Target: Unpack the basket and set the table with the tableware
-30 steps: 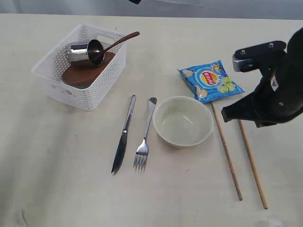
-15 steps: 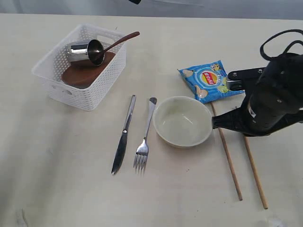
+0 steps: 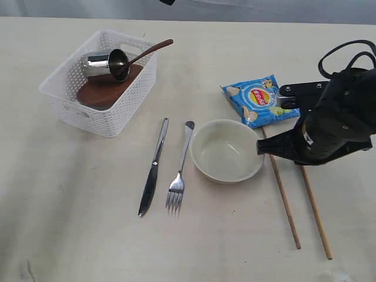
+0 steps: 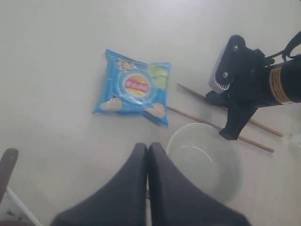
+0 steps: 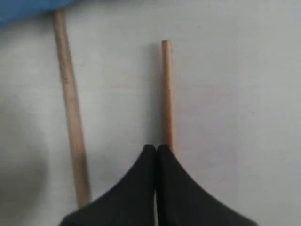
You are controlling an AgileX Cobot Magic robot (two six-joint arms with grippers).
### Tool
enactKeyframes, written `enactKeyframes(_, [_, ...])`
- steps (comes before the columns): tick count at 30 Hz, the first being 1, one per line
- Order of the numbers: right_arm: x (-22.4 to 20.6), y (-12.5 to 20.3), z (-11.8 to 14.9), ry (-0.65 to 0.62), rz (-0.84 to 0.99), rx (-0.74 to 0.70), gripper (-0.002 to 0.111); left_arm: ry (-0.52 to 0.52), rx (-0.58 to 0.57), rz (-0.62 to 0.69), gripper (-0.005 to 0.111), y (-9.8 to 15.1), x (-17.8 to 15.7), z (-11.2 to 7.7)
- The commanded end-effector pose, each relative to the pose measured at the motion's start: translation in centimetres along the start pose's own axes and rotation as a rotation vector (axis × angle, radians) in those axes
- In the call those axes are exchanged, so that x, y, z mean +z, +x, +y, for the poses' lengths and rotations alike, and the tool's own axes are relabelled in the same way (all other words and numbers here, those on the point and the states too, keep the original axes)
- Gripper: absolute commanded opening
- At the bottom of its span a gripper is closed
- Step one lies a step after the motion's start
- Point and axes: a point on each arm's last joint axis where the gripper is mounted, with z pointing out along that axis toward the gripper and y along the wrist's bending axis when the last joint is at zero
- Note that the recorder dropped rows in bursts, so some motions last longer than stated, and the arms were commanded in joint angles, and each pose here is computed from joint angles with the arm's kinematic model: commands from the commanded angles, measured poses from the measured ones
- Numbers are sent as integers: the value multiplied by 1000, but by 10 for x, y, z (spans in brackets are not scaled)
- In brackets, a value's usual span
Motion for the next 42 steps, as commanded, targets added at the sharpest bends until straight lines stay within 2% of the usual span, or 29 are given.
enactKeyframes(1, [-10,-5,16,-143,-92,0,0,3,-13,4,0,2,0,1])
enactKeyframes(5, [-11,-5,30,-222,-125,-10,0,3,-9,4,0,2,0,1])
enactKeyframes(19, [1,-2,30,-201,-80,6,0,3,-9,4,0,2,0,1])
enactKeyframes(31, [2,1,26,-149,-49,29,0,3,-11,4,0,2,0,1])
enactKeyframes(42, [3,3,17,-53,-25,9,0,3,-11,4,0,2,0,1])
